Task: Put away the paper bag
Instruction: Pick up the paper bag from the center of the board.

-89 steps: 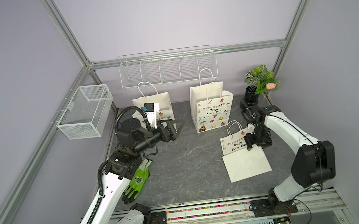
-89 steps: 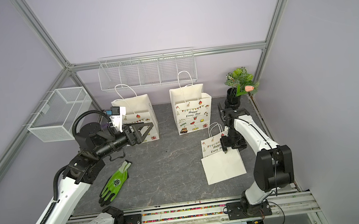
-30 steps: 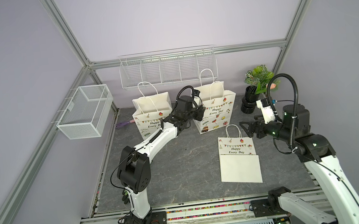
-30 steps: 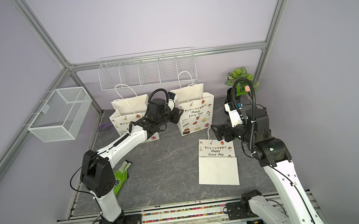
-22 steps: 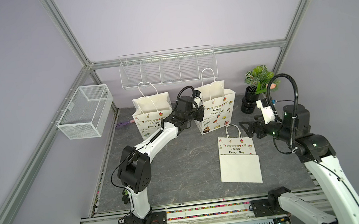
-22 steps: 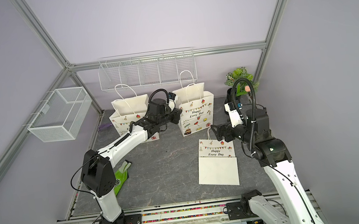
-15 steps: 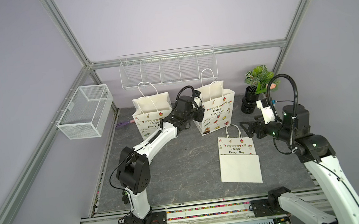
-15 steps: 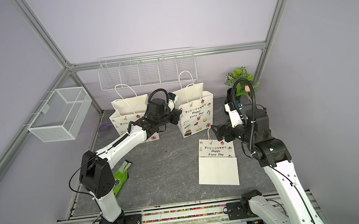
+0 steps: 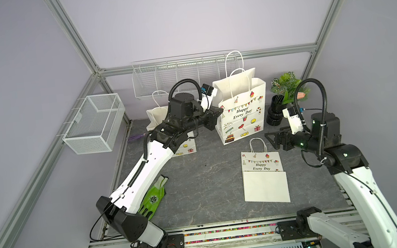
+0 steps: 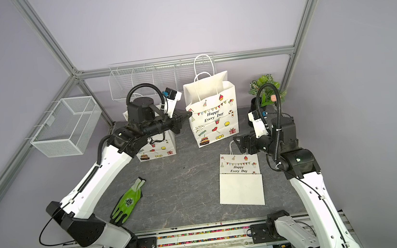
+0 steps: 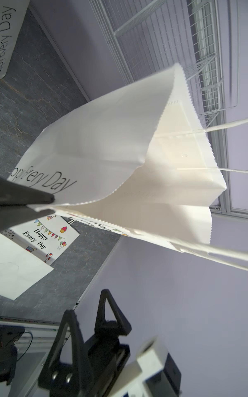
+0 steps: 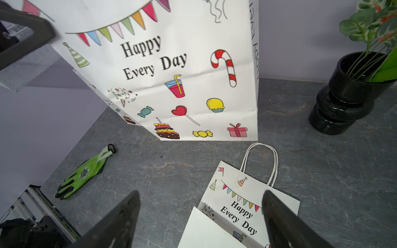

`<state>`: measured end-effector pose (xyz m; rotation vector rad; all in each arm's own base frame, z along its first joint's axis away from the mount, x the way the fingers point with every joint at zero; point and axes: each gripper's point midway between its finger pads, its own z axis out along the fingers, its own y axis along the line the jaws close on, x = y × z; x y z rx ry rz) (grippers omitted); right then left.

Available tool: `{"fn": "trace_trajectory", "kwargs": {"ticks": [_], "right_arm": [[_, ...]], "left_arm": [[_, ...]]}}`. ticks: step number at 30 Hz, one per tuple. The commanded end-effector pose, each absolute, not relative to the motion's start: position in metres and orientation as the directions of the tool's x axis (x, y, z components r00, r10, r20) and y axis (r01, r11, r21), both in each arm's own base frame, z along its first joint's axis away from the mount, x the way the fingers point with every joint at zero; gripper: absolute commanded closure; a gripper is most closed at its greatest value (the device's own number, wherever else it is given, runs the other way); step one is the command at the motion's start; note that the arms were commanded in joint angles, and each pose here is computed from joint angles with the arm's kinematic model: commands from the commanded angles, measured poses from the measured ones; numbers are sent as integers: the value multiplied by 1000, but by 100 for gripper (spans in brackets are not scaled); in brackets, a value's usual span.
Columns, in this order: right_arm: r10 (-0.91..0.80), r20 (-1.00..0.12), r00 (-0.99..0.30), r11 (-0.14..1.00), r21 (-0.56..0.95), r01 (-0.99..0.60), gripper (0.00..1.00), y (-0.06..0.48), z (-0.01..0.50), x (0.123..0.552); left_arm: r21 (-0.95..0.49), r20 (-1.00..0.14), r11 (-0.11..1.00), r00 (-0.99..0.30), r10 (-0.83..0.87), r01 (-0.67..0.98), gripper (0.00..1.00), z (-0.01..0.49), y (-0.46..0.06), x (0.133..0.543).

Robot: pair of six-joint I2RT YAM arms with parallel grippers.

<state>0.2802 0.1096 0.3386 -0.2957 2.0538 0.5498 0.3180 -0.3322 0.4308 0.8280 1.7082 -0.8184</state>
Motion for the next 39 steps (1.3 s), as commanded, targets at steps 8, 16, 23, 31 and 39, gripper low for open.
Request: {"fn": "trace_trajectory", "kwargs": {"ticks": [8, 16, 23, 31, 39], "right_arm": [[36, -895, -444, 763, 312, -566, 11, 129, 393, 250], [50, -864, -502, 518, 452, -726, 7, 168, 413, 233], [30, -862, -506, 458, 462, -760, 4, 180, 418, 219], [-35, -882, -471, 515, 388, -764, 10, 190, 408, 216], [-50, -894, -445, 579, 337, -742, 31, 187, 400, 222]], "left_arm": [[-150, -952, 378, -237, 195, 914, 100, 449, -306, 246], [-186, -963, 350, -242, 123, 918, 100, 466, -284, 229], [-211, -967, 335, -246, 65, 918, 100, 481, -274, 226], [-260, -958, 279, -282, 43, 925, 100, 488, -281, 225], [-286, -952, 246, -304, 36, 926, 100, 491, -286, 226]]}}
